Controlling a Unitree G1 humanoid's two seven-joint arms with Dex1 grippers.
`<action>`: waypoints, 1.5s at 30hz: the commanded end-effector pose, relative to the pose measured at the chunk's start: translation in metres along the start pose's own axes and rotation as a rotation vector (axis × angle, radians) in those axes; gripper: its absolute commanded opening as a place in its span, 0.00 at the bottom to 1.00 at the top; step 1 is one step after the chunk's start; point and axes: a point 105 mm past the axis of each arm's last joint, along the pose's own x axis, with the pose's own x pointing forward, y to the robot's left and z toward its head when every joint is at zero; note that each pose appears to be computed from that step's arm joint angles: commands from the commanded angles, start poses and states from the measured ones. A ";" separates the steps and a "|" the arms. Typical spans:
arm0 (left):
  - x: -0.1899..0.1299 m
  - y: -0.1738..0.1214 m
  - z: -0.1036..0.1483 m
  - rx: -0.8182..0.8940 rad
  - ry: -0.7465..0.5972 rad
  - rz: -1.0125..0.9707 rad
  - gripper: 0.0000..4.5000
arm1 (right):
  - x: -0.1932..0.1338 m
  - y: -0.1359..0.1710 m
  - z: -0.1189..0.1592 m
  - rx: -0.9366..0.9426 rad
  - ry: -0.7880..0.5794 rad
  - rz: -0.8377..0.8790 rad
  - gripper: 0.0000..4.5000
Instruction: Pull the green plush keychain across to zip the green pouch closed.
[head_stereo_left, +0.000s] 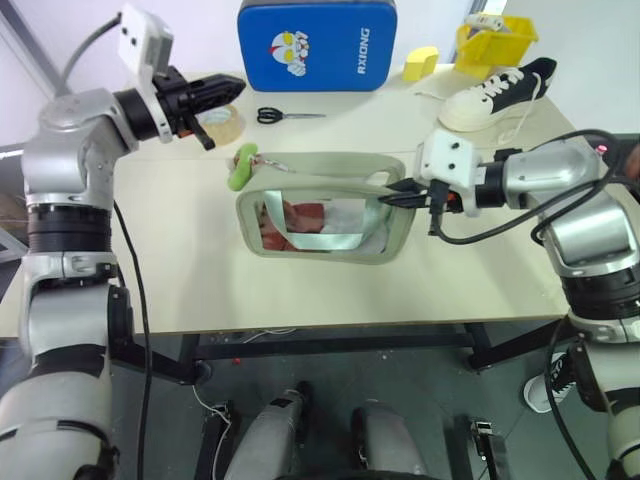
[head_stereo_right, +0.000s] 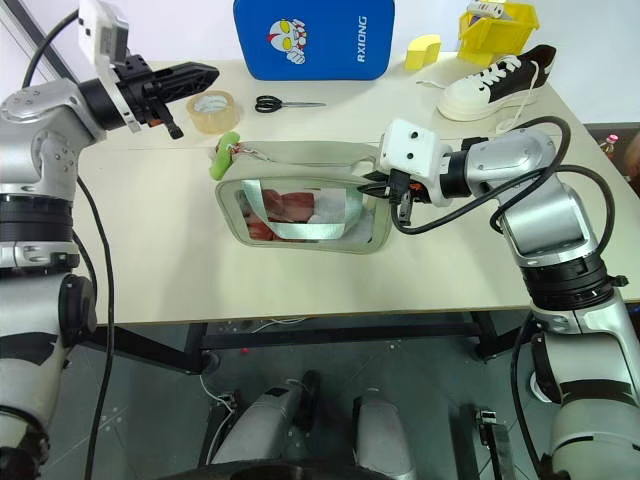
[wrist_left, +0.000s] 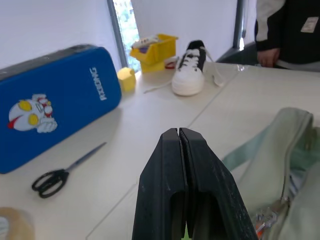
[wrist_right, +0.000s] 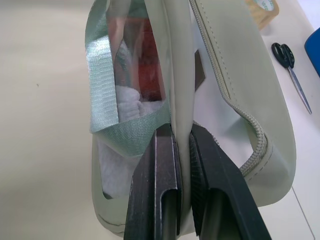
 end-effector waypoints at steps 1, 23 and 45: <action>-0.019 0.010 -0.008 0.044 0.058 0.036 0.21 | -0.003 0.001 0.010 -0.036 -0.030 -0.015 0.00; -0.015 0.000 -0.065 -0.021 0.171 0.025 0.94 | -0.004 0.004 0.011 -0.038 -0.029 0.001 0.00; 0.026 -0.031 0.021 0.155 -0.005 -0.170 0.01 | -0.003 0.000 0.009 -0.033 -0.030 -0.027 0.00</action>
